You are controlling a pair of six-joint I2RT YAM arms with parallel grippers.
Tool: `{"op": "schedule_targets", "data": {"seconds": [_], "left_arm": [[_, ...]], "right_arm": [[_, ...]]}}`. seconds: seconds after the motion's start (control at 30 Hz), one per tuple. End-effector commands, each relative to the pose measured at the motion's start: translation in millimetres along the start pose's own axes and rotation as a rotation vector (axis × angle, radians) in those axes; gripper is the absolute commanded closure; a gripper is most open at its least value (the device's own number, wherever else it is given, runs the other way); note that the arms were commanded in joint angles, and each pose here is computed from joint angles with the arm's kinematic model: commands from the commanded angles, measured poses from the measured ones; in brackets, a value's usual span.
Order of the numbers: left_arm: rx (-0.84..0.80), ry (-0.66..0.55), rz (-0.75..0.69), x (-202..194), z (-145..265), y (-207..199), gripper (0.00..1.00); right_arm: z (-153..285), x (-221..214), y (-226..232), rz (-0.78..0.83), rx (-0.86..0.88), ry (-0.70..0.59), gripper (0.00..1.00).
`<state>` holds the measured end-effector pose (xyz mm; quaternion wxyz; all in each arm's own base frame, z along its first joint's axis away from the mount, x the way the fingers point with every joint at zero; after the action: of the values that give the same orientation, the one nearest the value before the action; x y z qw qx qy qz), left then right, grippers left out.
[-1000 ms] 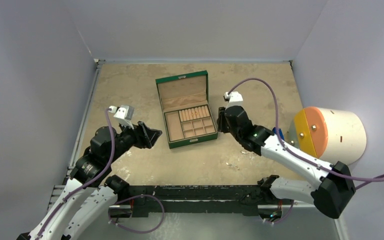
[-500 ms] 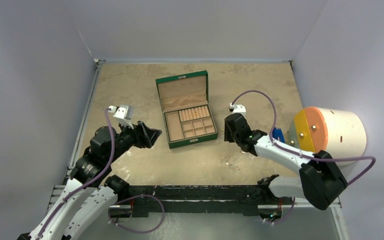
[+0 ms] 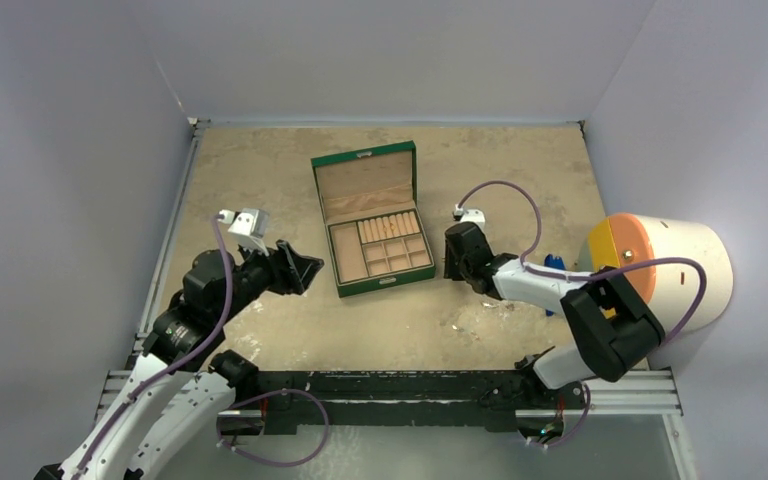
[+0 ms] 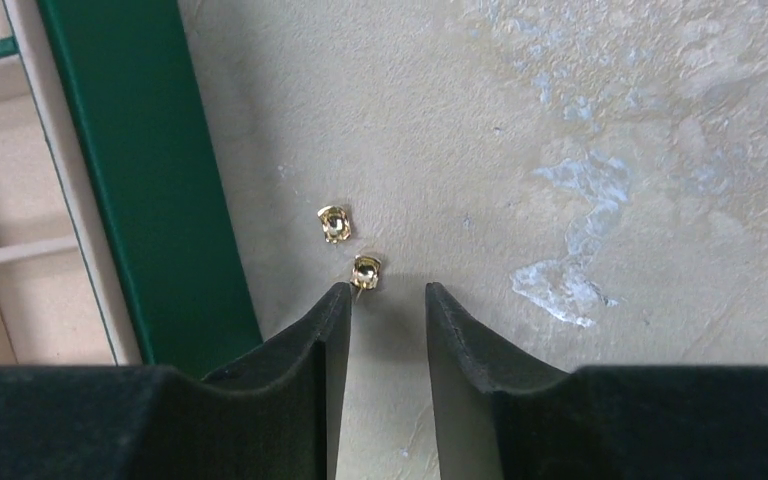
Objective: Organize the mixed jewelry
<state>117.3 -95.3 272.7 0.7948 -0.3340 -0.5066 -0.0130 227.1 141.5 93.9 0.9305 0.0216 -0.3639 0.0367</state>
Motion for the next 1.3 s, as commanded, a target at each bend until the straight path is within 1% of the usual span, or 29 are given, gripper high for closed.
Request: {"op": "schedule_targets", "data": {"seconds": [0.0,0.2,0.5,0.9,1.27], "left_arm": [[-0.021,-0.061,-0.016,13.4,-0.2,-5.0,0.36],[-0.023,-0.055,-0.013,14.0,-2.2,-3.6,0.36],[-0.024,-0.059,-0.013,15.0,-2.1,-2.8,0.36],[-0.025,-0.057,-0.012,14.9,-2.1,-2.4,0.36],[-0.028,-0.060,-0.012,15.3,-1.8,-2.7,0.36]], "right_arm": [[-2.9,24.7,9.0,-0.039,0.029,-0.082,0.65],[-10.5,22.1,11.2,-0.028,0.033,-0.061,0.73],[-14.1,17.8,10.2,-0.013,0.021,-0.041,0.80],[-6.4,21.3,8.9,-0.023,0.027,-0.058,0.99],[20.0,37.2,2.6,-0.039,0.020,-0.137,1.00]]}}
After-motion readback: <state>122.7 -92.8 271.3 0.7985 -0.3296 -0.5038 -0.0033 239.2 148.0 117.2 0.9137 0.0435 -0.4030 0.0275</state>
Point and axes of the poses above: each gripper's point midway between its finger pads, its own z axis back along the fingers, its own y axis along the line the jaws close on, x = y × z, the point moved 10 cm from there along z, back along the fingers, and after that the axes turned 5 degrees about z, right-handed, at the moved point
